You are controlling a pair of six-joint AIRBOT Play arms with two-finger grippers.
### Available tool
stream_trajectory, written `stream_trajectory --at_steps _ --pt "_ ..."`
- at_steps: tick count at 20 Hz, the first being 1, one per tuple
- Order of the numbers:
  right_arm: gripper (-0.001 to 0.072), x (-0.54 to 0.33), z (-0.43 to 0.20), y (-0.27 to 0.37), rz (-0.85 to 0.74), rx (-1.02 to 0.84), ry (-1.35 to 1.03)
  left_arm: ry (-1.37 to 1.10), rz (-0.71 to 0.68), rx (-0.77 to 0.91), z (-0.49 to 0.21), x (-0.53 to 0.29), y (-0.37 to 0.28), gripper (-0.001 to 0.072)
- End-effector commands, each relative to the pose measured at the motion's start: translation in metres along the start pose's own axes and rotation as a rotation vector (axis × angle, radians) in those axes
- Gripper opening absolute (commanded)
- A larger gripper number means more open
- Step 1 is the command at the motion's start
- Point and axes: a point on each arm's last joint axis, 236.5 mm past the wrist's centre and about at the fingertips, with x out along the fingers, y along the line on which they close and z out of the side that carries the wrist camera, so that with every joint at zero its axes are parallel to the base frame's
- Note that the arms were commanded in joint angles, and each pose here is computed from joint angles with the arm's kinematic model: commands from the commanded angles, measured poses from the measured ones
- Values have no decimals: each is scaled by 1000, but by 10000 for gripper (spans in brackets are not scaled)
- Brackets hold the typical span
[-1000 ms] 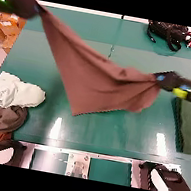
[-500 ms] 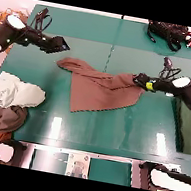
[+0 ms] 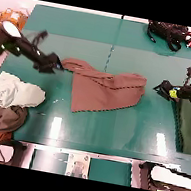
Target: Fold the shirts.
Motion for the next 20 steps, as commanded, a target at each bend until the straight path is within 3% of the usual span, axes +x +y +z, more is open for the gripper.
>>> stream_trajectory --at_steps 1,6,12,13,14,15,16,17,18,19,20 --pt "376 16 -14 -14 1 31 56 144 36 -27 -65 55 1 599" --pt "374 49 -20 13 91 16 85 233 74 -23 -120 114 -6 599" --pt "352 68 -24 21 112 4 108 131 43 -19 -111 140 -29 597" --pt "352 68 -22 23 119 5 102 112 20 -34 -106 140 -34 505" --pt "329 68 -22 22 118 5 99 108 4 -34 -105 140 -38 286" --pt "252 68 -21 22 117 -8 96 115 -1 -27 -106 140 -39 95" --pt "219 68 -21 22 117 -13 94 120 -4 -17 -108 139 -40 19" --pt "201 68 -20 22 117 -13 92 128 -4 -9 -109 138 -41 18" --pt "72 68 -20 22 116 -16 89 132 -2 6 -108 136 -43 18" --pt "23 68 -18 23 122 -36 83 131 5 31 -104 132 -45 18" --pt "24 66 -16 24 131 -49 75 120 16 65 -96 126 -49 17"
